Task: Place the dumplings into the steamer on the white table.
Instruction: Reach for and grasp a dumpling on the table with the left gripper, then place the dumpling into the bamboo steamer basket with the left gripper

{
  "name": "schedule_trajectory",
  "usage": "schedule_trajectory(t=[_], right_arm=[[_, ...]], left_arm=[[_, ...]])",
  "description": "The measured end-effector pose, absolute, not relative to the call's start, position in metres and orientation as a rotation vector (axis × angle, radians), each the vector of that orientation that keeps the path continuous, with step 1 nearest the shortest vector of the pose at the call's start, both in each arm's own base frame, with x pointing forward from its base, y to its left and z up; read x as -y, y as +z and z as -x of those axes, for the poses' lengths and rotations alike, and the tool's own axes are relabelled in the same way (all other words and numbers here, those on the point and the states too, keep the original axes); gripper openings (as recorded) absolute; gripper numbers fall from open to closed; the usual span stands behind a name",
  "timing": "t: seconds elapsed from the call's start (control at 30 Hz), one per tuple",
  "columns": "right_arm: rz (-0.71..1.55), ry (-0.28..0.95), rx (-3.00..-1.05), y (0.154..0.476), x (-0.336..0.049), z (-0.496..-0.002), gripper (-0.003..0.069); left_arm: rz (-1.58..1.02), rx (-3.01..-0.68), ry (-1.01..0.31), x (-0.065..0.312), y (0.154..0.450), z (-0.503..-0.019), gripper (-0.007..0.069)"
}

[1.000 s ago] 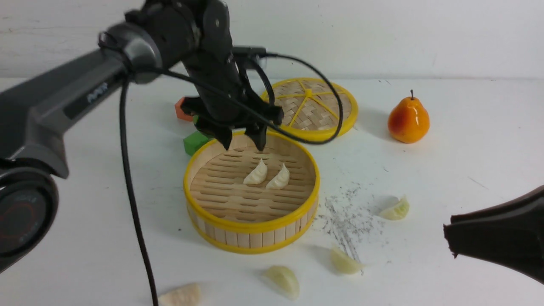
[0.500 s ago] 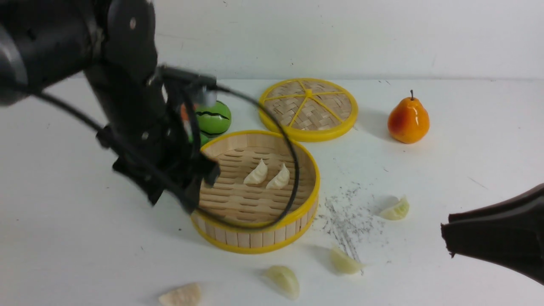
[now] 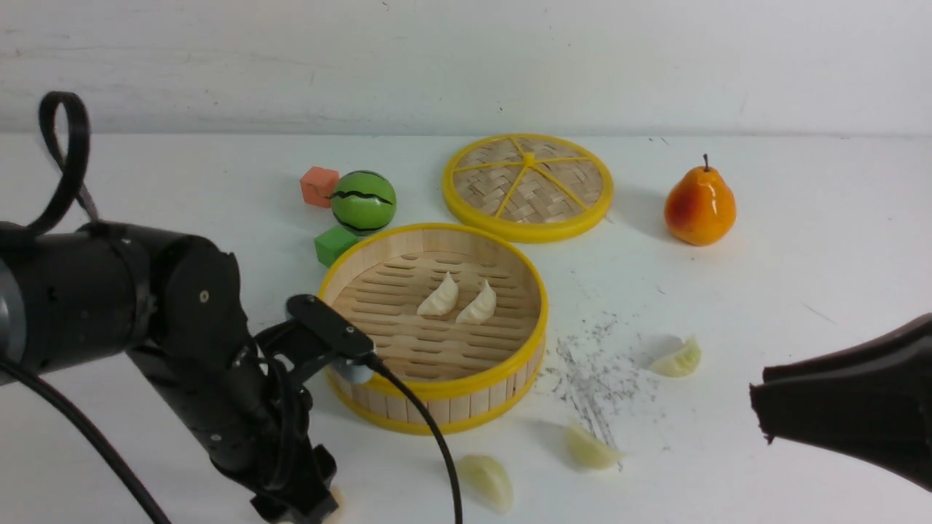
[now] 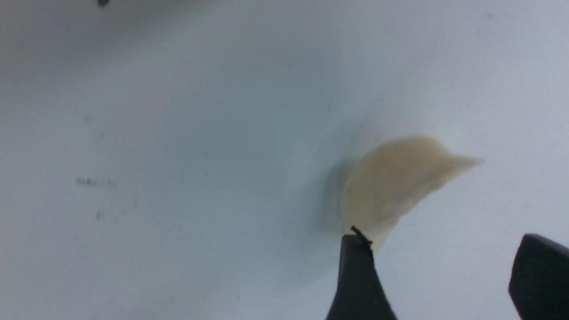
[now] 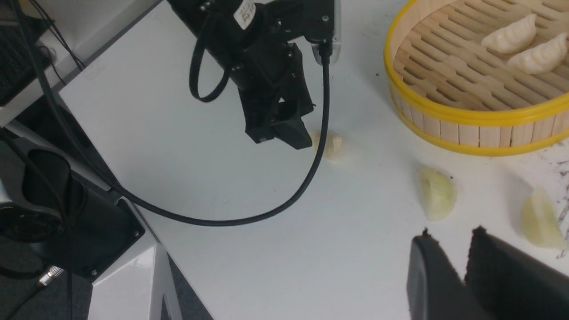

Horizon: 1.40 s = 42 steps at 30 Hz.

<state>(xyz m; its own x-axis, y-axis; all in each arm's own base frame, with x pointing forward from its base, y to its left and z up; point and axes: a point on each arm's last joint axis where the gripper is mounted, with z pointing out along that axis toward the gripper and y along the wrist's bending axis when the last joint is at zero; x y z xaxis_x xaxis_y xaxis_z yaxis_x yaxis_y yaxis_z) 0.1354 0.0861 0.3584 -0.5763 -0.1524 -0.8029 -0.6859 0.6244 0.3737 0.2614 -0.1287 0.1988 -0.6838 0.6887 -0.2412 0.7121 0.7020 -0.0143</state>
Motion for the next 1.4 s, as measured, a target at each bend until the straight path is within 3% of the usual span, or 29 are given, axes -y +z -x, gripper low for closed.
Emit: schedule_trajectory(t=[0.37, 0.43, 0.53, 0.67, 0.8, 1.0, 1.13, 1.2, 1.4], right_arm=[[0.667, 0.899, -2.089, 0.358, -0.086, -0.134, 0.0137], [0.669, 0.900, -2.090, 0.358, -0.087, -0.134, 0.0137], [0.673, 0.903, -2.092, 0.358, -0.087, -0.134, 0.0137], [0.673, 0.903, -2.092, 0.358, -0.087, -0.134, 0.0137], [0.673, 0.903, -2.092, 0.358, -0.087, -0.134, 0.0137], [0.674, 0.901, -2.091, 0.358, -0.087, -0.134, 0.0139], [0.687, 0.890, -2.080, 0.358, -0.087, -0.134, 0.0139], [0.690, 0.888, -2.079, 0.358, -0.087, -0.134, 0.0139], [0.692, 0.886, -2.077, 0.358, -0.086, -0.134, 0.0139]], left_arm=[[-1.221, -2.691, -0.140, 0.136, 0.157, -0.278, 0.0425], [-1.223, -2.694, -0.140, 0.136, 0.157, -0.279, 0.0385], [-1.198, -2.705, -0.139, 0.136, 0.158, -0.280, 0.0254], [-1.144, -2.765, -0.157, 0.138, 0.165, -0.282, 0.0246], [-1.011, -2.784, -0.190, 0.144, 0.209, -0.293, 0.0246], [-0.695, -2.610, -0.266, 0.157, 0.302, -0.321, 0.0246], [-0.578, -2.540, -0.267, 0.165, 0.328, -0.345, 0.0246], [-0.537, -2.549, -0.261, 0.169, 0.326, -0.357, 0.0246], [-0.412, -2.684, -0.223, 0.183, 0.273, -0.403, 0.0246]])
